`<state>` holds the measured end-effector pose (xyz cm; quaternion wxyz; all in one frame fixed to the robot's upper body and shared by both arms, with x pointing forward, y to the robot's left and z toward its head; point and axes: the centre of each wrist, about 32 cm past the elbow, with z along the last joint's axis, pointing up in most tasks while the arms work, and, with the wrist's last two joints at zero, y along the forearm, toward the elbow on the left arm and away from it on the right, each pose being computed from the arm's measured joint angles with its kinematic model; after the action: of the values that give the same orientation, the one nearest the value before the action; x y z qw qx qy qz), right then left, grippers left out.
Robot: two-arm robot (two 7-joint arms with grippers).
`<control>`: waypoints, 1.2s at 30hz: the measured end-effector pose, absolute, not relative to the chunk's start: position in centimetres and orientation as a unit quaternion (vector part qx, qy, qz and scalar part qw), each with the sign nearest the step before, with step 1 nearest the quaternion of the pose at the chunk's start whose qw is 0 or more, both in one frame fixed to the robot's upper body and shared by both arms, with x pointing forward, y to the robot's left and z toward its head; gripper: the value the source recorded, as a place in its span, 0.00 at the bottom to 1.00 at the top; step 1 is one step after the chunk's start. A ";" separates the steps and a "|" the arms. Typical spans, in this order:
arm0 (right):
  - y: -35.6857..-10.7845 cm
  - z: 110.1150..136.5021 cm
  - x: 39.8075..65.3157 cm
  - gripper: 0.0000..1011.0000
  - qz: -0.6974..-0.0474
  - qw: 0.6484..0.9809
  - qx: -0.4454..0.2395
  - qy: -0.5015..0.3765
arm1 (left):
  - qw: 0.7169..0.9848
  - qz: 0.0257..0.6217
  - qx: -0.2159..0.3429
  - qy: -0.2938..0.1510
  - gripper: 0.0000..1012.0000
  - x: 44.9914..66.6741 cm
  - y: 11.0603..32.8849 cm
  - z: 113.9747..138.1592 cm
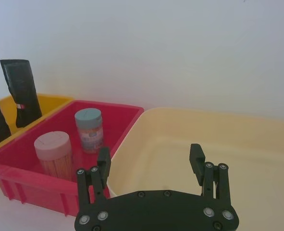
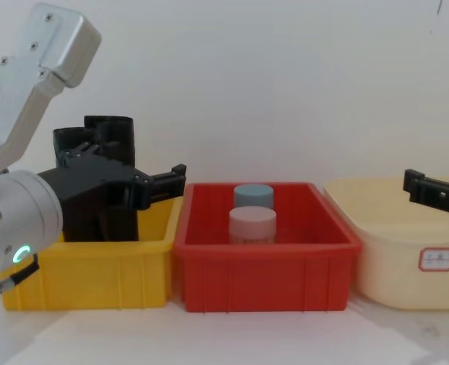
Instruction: Pick up the garbage bag with the one hand and transfer it to the other hand.
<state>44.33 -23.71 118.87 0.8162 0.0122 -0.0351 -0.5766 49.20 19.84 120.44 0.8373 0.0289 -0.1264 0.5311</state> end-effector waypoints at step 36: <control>-23.7 118.9 44.3 0.99 -0.577 0.816 0.012 -0.035 | 0.841 0.523 0.016 -0.137 0.99 48.9 18.8 120.5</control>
<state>44.33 -23.71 118.87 0.8162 0.0122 -0.0350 -0.5766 48.92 18.82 120.50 0.8411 0.0162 -0.1374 0.5228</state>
